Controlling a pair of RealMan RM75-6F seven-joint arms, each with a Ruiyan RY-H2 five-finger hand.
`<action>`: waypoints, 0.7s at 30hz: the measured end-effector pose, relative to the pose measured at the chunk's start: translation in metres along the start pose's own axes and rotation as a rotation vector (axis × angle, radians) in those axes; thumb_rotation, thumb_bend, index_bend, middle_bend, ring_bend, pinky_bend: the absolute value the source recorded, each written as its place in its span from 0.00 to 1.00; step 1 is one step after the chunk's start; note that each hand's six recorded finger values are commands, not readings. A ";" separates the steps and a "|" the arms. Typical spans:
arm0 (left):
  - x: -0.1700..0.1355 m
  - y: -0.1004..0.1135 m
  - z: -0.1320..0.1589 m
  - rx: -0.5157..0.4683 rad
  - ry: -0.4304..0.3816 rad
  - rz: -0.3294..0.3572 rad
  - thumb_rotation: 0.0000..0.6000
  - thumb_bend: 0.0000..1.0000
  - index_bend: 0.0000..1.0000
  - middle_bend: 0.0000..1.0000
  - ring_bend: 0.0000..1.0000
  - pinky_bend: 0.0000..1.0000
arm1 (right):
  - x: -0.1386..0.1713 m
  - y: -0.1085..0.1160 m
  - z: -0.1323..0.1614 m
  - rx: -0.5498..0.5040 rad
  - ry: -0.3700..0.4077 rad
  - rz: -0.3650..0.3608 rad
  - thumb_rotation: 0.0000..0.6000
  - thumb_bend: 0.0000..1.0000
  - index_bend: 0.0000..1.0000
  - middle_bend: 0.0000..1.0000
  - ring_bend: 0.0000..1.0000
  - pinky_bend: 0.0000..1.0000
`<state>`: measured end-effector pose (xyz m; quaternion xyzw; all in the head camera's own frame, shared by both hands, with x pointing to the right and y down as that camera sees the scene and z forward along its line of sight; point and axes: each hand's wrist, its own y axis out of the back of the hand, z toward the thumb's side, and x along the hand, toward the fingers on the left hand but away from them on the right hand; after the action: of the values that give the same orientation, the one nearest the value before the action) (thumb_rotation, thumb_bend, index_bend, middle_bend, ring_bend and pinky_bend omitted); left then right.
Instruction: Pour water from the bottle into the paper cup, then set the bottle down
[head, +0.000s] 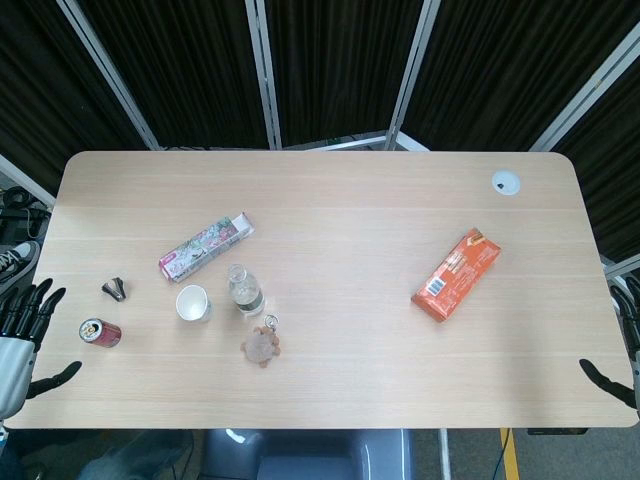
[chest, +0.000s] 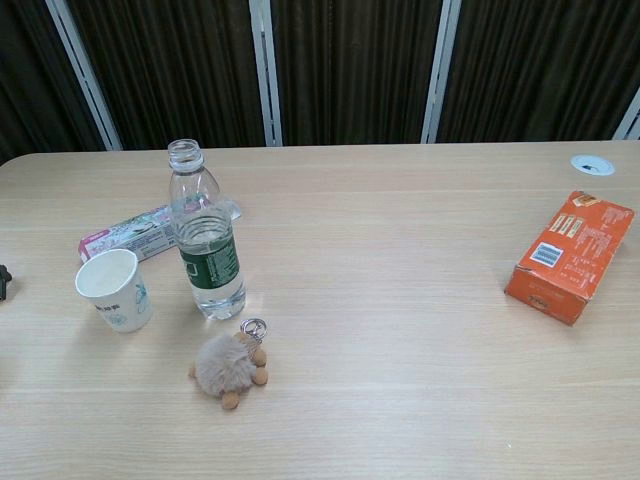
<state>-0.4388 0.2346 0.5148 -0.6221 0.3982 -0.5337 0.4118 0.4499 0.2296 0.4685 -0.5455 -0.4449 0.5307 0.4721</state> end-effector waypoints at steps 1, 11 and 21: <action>0.000 0.000 0.000 0.001 0.001 0.002 1.00 0.00 0.00 0.00 0.00 0.00 | 0.000 -0.001 0.000 0.001 -0.001 0.006 1.00 0.00 0.00 0.00 0.00 0.00; 0.003 -0.003 0.003 -0.010 -0.015 0.001 1.00 0.00 0.00 0.00 0.00 0.00 | 0.001 -0.006 0.000 0.010 -0.008 0.083 1.00 0.00 0.00 0.00 0.00 0.00; 0.056 -0.030 0.032 -0.303 -0.136 -0.077 1.00 0.00 0.00 0.00 0.00 0.00 | -0.007 -0.012 0.000 0.005 -0.018 0.101 1.00 0.00 0.00 0.00 0.00 0.00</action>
<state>-0.3988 0.1951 0.5588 -0.7266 0.4210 -0.4397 0.3185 0.4494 0.2249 0.4819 -0.5614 -0.4195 0.5598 0.4421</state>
